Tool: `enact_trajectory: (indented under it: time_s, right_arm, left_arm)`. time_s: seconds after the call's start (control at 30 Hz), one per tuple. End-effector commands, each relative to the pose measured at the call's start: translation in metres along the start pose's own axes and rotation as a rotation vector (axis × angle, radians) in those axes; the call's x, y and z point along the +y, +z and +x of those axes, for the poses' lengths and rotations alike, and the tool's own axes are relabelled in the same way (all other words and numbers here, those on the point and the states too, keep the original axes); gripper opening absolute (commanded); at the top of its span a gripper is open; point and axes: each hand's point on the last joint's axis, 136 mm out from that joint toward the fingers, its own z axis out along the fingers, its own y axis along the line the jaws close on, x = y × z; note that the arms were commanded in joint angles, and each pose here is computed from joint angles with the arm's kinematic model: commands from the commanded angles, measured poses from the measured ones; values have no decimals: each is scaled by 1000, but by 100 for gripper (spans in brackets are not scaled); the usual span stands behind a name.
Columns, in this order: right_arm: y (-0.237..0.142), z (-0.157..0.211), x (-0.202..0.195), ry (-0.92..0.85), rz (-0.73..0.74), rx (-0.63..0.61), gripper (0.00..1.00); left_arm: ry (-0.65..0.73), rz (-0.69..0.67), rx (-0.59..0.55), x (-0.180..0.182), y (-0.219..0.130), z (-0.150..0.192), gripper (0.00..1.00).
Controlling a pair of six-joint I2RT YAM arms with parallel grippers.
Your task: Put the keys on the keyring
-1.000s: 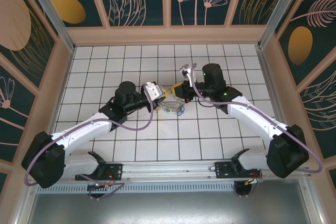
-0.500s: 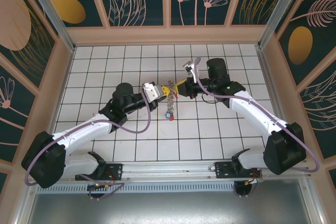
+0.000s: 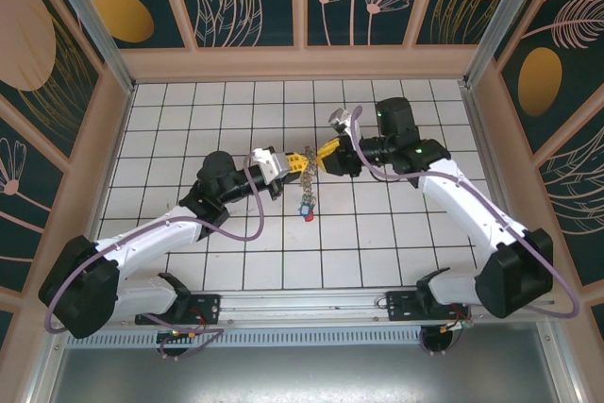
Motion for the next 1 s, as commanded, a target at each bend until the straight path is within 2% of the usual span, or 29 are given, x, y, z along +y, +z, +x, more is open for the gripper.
enact_trajectory:
  time_s: [0.0,0.13,0.47,0.7,0.83,0.97]
  right_arm:
    - [-25,-18,10,-238,82,-19,28]
    - [-38,-22,13,-353,150,-18,31]
    - [-36,-27,24,-467,132,4,32]
    - [-22,-32,32,-478,83,3,19]
    - [-17,-25,28,-459,68,38,1]
    - [-8,-13,33,-444,27,86,0]
  left_arm:
    - [-1,34,-130,-5,-2,-32,0]
    - [-28,65,-150,-10,-2,-35,0]
    - [-58,97,-199,-13,-1,-44,0]
    - [-60,112,-208,-15,0,-46,0]
    - [-59,112,-217,-16,0,-47,0]
    - [-60,114,-227,-17,0,-46,0]
